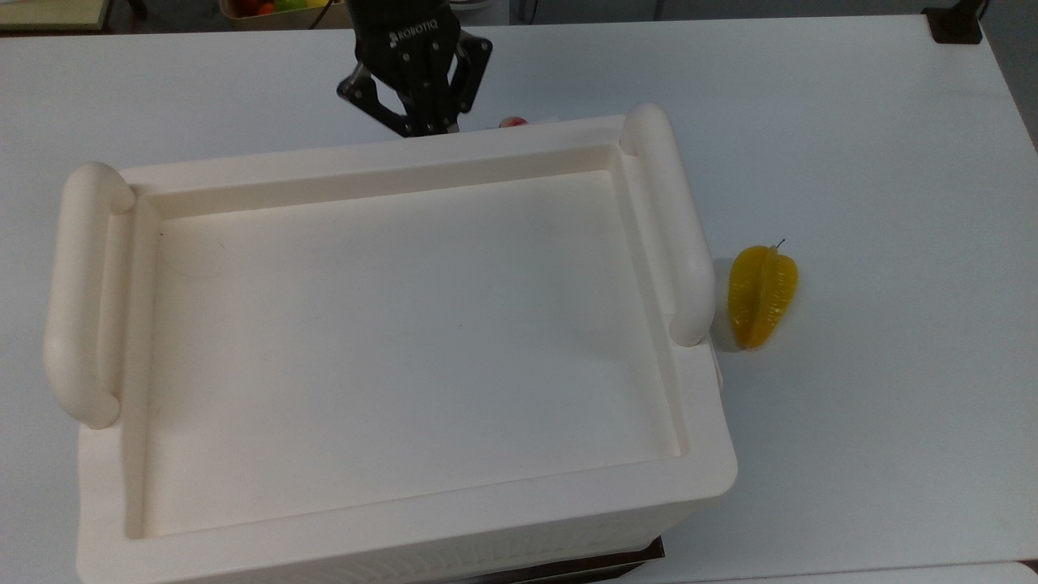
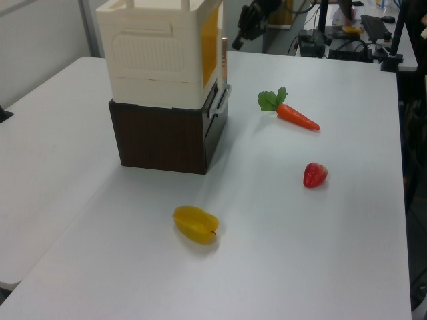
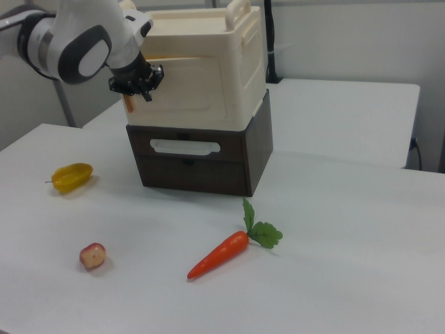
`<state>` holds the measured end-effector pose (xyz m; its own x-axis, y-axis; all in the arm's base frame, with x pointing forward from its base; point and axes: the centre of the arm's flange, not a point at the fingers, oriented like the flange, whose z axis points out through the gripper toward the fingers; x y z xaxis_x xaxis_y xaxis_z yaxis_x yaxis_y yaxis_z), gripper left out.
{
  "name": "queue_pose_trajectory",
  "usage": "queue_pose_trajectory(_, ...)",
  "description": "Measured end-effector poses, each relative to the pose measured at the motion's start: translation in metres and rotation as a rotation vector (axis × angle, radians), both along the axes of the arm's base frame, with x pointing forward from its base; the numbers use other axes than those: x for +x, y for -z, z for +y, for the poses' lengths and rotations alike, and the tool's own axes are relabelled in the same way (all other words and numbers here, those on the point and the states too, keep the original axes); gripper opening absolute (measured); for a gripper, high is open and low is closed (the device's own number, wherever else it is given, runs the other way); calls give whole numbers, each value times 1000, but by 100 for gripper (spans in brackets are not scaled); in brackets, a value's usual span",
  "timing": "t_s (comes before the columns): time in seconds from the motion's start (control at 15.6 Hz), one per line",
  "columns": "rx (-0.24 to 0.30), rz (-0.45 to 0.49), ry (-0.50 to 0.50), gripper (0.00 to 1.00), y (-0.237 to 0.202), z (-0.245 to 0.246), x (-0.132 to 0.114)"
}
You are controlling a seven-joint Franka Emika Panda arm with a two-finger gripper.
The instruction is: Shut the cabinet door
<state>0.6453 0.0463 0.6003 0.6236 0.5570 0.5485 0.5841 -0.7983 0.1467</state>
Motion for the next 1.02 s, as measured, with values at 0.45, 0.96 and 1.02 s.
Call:
queue_pose_trajectory(0.45,84,-116,141,1,7,25,19)
queue_pose_trajectory(0.96,105,-115,169,1,10,28,20)
queue_pose_trajectory(1.02,104,-83,164,1,13,28,19)
